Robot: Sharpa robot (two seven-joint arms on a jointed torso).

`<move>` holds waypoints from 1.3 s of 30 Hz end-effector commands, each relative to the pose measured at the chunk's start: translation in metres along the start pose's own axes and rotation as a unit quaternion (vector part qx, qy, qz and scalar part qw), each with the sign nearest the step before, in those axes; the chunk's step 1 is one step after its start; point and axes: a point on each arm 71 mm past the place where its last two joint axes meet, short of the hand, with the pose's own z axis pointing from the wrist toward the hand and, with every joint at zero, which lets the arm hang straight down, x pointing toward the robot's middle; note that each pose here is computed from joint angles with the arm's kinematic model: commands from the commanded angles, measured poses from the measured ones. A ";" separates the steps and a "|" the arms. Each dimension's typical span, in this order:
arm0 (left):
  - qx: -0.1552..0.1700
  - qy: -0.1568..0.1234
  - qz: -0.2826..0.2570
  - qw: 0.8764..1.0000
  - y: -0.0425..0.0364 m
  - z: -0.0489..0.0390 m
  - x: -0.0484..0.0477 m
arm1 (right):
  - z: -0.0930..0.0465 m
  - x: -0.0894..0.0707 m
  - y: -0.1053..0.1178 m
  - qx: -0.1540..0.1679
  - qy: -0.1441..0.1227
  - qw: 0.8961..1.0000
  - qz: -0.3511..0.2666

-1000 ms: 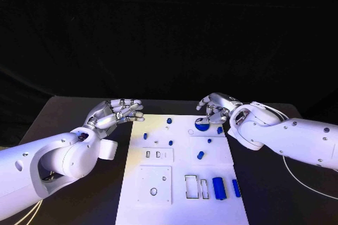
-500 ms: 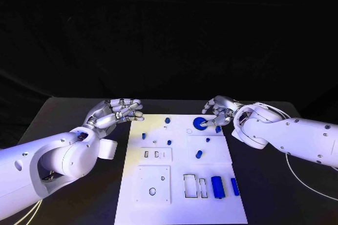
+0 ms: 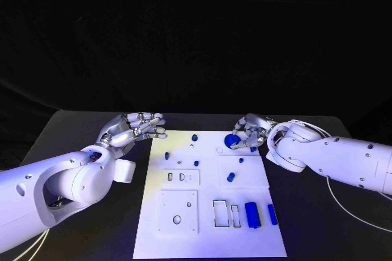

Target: Assemble the parts on the task board

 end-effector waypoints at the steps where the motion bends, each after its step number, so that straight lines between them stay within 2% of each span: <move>1: 0.004 0.010 -0.004 1.000 -0.0014 0.0002 0.0026 | 0.001 0.003 -0.001 0.003 0.011 1.000 -0.007; 16: 0.003 0.010 -0.004 1.000 -0.0012 0.0004 0.0021 | 0.003 0.003 -0.002 0.004 0.010 1.000 -0.005; 26: 0.002 0.011 -0.005 1.000 -0.0010 0.0004 0.0021 | 0.002 0.002 0.001 -0.004 -0.007 1.000 -0.015; 35: 0.001 0.011 -0.005 1.000 -0.0009 0.0003 0.0016 | -0.002 -0.002 0.011 -0.023 -0.052 0.998 -0.033; 39: 0.001 0.012 -0.005 1.000 -0.0008 0.0004 0.0014 | -0.010 -0.002 0.029 -0.048 -0.083 0.994 -0.048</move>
